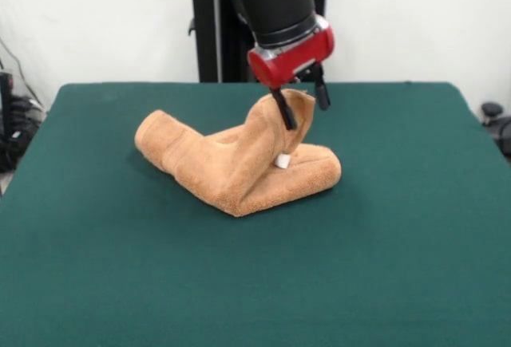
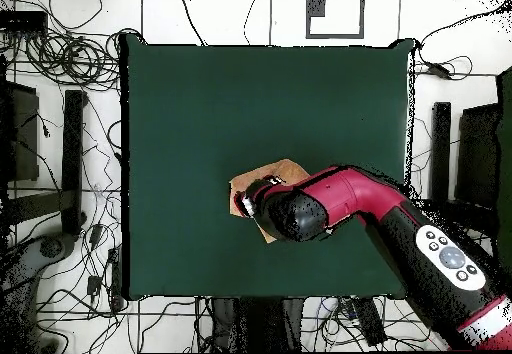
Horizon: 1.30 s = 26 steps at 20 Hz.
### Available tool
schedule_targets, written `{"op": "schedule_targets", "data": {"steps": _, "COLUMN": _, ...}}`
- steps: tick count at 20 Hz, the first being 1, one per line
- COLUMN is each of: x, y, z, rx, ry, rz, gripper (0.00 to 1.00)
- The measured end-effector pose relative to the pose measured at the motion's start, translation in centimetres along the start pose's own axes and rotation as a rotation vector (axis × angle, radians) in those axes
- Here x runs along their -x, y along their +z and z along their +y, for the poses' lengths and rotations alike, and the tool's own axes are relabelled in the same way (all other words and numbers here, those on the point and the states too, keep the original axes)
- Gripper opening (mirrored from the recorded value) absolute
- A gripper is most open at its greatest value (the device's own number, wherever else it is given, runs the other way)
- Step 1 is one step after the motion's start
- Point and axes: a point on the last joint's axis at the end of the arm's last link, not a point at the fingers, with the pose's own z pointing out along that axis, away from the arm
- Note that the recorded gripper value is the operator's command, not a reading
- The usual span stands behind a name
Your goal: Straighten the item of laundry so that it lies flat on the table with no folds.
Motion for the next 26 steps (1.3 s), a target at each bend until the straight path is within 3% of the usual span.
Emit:
{"op": "schedule_targets", "data": {"steps": 11, "x": -2.1, "y": -1.3, "z": -0.2, "rx": 0.035, "ry": 0.02, "rz": 0.031, "gripper": 1.0}}
{"op": "schedule_targets", "data": {"steps": 26, "x": -2.7, "y": -0.6, "z": 3.4, "rx": 0.048, "ry": -0.065, "rz": 0.083, "gripper": 1.0}}
